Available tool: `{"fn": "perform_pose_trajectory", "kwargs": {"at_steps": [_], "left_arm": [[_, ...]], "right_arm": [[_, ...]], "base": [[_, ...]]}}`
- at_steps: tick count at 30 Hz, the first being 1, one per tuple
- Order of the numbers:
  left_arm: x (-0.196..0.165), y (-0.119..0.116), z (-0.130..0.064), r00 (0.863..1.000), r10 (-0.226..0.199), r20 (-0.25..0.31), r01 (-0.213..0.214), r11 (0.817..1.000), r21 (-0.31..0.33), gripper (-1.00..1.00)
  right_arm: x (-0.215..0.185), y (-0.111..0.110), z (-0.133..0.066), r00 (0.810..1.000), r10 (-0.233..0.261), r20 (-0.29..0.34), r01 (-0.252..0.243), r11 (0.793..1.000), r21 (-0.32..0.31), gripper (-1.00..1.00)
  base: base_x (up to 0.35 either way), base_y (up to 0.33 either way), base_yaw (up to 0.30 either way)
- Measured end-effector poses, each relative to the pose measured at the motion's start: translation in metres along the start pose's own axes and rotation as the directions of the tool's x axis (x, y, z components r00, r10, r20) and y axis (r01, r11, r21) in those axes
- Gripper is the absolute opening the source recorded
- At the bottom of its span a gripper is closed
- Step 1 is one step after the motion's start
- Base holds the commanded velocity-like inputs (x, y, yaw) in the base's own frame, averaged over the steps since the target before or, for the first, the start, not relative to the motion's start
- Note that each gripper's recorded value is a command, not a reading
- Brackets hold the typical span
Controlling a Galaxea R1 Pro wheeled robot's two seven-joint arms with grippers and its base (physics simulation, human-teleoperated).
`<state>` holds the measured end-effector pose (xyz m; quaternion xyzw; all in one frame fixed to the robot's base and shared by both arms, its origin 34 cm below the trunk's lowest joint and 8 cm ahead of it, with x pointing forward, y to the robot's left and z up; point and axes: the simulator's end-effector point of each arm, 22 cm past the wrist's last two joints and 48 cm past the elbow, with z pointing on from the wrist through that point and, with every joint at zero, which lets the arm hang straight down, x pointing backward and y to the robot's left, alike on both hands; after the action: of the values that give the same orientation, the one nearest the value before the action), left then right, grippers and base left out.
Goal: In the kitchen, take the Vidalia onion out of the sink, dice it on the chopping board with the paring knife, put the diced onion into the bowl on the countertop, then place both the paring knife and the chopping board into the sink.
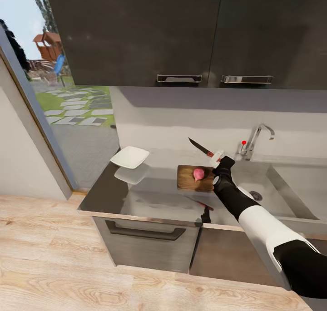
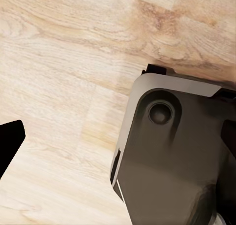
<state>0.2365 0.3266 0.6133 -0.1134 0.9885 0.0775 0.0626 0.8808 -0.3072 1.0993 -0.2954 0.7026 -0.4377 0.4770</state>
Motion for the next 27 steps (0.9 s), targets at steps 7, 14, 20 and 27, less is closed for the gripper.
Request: {"fn": "perform_pose_trajectory", "kwargs": {"at_steps": [7, 14, 20, 27], "left_arm": [[0.000, 0.000, 0.000, 1.000, 0.000, 0.000, 0.000, 1.000, 0.000, 1.00], [0.001, -0.001, 0.000, 1.000, 0.001, -0.001, -0.001, 1.000, 0.001, 1.00], [0.002, -0.003, 0.000, 1.000, 0.003, -0.003, -0.003, 1.000, 0.004, 1.00], [0.002, -0.003, 0.000, 1.000, 0.003, -0.004, -0.003, 1.000, 0.004, 1.00]], "right_arm": [[-0.018, 0.010, -0.007, 0.996, -0.072, 0.049, 0.072, 0.997, -0.003, -1.00], [-0.039, 0.022, -0.015, 0.992, -0.093, 0.085, 0.094, 0.996, -0.008, -1.00], [-0.050, 0.024, -0.020, 0.991, -0.092, 0.100, 0.091, 0.996, 0.008, -1.00], [-0.059, 0.028, -0.024, 0.990, -0.087, 0.110, 0.087, 0.996, 0.007, -1.00]], "base": [[0.121, -0.164, 0.000], [0.054, -0.118, 0.000], [0.002, -0.071, 0.000], [0.000, -0.009, 0.000]]}}
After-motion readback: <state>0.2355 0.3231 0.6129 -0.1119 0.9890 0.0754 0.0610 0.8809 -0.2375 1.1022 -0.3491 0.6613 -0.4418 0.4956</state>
